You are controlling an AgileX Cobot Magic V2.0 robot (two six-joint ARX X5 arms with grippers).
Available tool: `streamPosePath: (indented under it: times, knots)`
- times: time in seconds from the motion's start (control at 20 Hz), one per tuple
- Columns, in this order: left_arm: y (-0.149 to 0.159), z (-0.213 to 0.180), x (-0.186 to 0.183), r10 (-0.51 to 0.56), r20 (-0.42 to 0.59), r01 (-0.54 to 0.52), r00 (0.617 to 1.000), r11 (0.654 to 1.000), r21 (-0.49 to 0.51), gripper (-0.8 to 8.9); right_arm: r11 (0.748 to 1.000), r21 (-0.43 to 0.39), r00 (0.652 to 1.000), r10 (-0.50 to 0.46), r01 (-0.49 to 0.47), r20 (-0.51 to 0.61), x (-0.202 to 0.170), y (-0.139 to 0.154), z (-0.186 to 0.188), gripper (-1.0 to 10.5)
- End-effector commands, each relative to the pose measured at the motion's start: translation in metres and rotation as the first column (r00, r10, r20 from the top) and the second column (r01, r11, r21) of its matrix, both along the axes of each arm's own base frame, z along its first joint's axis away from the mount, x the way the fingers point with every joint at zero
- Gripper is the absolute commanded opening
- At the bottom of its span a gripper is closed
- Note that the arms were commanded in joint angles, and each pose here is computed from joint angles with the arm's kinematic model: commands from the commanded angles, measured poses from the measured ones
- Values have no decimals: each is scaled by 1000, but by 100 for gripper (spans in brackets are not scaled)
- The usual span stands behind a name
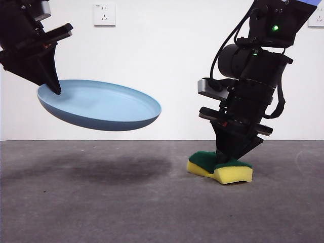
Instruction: Pick up the plate,pick up the cloth,clean the plate with the cloth
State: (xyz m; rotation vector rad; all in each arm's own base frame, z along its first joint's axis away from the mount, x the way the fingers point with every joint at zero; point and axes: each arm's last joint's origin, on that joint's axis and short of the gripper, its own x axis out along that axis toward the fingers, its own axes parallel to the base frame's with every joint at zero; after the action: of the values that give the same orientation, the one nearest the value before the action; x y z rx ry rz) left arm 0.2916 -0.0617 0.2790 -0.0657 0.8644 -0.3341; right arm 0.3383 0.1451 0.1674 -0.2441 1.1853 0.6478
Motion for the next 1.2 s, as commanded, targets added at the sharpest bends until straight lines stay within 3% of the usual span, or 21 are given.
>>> streamPosePath:
  times: [0.05, 0.45, 0.8, 1.0, 1.2]
  knots:
    - [-4, -11, 7, -12, -26, 12, 1000, 1000, 26, -8, 1000, -3, 1000, -2, 2, -3, -2, 0, 2, -16]
    - [-43, -60, 25, -99, -161, 106, 982, 994, 33, -8, 995, 94, 988, -5, -9, 153, -19, 10, 58, -16]
    - [-90, -56, 17, -214, -89, 206, 973, 975, -87, -8, 975, 150, 958, 122, -165, 259, -40, 64, 66, -17]
    - [-97, -52, 17, -225, -71, 211, 972, 964, -163, -8, 964, 142, 954, 187, -223, 233, -55, 85, 60, -17]
    - [-96, -50, 19, -218, -65, 202, 974, 960, -196, -8, 969, 30, 968, 243, -245, 63, -72, 88, 42, -17]
